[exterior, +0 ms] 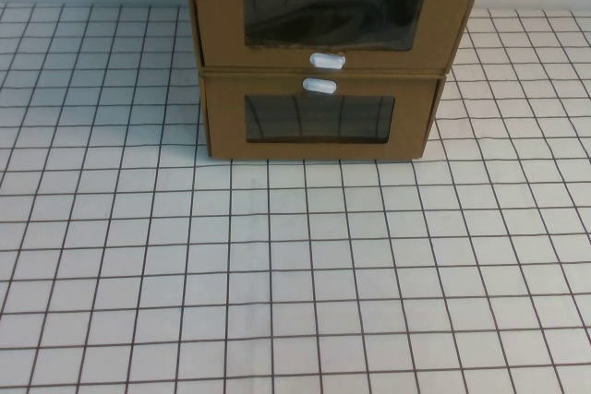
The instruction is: Close the shoe box
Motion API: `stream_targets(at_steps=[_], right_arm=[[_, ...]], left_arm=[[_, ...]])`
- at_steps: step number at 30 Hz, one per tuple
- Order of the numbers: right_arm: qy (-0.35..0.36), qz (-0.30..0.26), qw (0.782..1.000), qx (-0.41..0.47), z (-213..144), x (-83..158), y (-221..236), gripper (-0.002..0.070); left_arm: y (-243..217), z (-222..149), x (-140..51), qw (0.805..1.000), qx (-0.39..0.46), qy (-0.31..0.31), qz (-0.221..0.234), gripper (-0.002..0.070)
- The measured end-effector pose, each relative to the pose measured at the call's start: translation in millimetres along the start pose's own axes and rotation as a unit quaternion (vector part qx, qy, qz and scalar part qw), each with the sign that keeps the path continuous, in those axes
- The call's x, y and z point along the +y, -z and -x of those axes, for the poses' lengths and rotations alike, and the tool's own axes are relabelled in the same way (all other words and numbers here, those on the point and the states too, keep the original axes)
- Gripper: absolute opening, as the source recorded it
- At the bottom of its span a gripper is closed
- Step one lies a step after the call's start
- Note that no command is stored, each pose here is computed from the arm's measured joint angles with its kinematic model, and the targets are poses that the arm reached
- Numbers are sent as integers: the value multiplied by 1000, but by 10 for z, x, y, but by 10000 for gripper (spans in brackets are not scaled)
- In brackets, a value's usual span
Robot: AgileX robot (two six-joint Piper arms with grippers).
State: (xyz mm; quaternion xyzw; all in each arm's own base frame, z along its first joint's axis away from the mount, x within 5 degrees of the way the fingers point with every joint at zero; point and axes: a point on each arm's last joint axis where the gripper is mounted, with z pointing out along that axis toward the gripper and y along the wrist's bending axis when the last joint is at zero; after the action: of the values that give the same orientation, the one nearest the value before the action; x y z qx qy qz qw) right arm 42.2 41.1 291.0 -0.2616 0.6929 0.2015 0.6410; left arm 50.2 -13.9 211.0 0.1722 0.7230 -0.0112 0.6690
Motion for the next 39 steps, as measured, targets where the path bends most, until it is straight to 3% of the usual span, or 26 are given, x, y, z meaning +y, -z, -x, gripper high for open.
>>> stream_targets(at_steps=[9,17,39], right_arm=[[0,-1,1000,0,0,-1,0,-14],[0,-1,1000,0,0,-1,0,-14],[0,14,1000,24,-44,26,1,-14]], left_arm=[[-61,-288,-36,997,43,68,16,-5],[-42,-402,-9,991,108,59,49,-5],[-37,-417,11,987,117,77,73,-5]])
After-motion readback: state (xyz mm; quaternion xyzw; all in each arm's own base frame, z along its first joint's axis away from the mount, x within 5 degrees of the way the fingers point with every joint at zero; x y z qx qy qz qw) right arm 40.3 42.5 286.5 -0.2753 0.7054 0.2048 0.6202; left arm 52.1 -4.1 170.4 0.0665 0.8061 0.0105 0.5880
